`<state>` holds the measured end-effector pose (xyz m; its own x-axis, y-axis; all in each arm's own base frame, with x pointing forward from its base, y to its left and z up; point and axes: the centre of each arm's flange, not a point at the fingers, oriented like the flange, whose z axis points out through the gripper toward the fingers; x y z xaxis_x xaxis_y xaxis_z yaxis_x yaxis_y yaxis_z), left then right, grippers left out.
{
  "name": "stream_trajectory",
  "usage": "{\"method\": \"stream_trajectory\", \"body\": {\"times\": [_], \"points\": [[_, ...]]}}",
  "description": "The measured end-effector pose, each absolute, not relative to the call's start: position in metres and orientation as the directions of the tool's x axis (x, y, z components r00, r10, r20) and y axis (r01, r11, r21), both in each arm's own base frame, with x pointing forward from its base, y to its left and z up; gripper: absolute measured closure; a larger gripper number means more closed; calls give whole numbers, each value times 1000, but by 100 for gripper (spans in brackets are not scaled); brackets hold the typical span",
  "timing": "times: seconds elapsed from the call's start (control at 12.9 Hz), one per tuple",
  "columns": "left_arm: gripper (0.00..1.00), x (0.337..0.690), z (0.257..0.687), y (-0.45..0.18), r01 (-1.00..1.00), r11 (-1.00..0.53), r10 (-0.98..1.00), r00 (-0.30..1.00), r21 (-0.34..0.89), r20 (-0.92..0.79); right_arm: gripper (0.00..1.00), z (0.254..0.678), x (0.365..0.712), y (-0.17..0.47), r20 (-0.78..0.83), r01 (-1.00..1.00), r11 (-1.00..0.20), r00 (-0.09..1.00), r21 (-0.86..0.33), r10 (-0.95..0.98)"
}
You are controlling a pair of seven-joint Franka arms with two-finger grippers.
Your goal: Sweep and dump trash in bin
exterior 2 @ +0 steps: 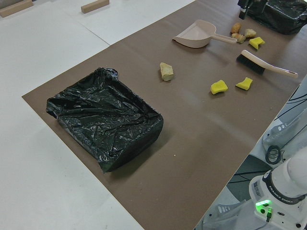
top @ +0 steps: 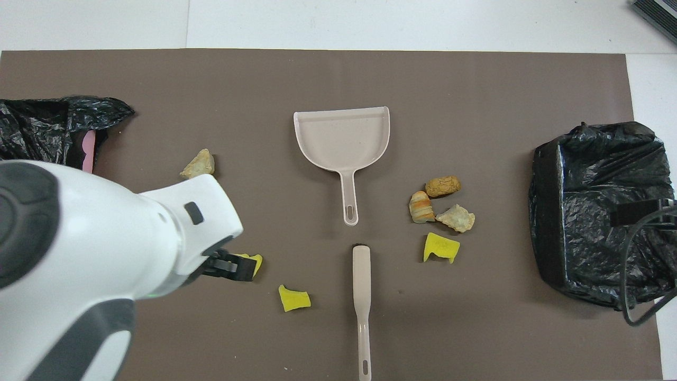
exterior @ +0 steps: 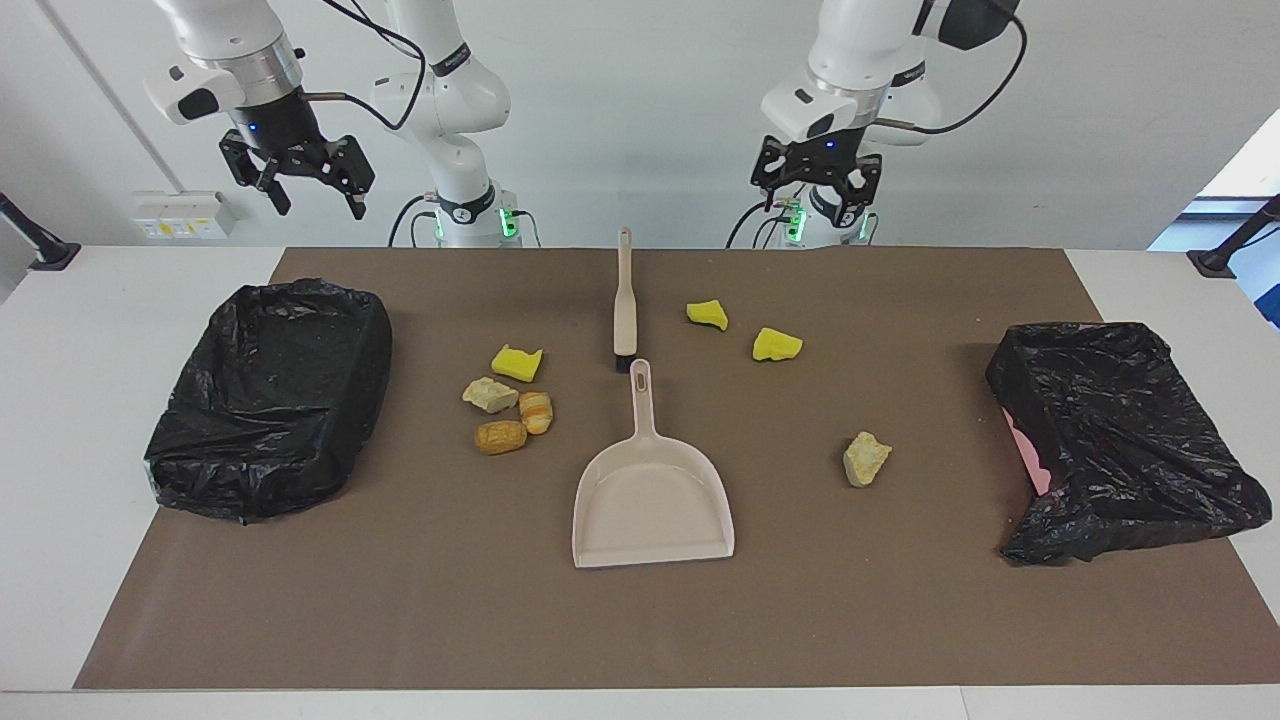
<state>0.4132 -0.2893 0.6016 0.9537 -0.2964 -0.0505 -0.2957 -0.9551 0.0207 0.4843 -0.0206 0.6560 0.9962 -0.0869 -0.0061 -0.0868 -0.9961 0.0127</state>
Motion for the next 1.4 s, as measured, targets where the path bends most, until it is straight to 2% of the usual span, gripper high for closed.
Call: {"method": "stream_trajectory", "body": {"times": [0.54, 0.93, 1.4], "points": [[0, 345, 507, -378, -290, -957, -291, 957, 29, -16, 0, 656, 484, -21, -6, -87, -996, 996, 13, -87], [0, 291, 404, -445, -271, -962, -272, 961, 25, -43, 0, 656, 484, -21, -7, -87, -996, 996, 13, -87], [0, 255, 337, -470, -292, -956, -288, 951, -23, -109, 0, 655, 484, -21, -7, -87, -996, 996, 13, -87]]}}
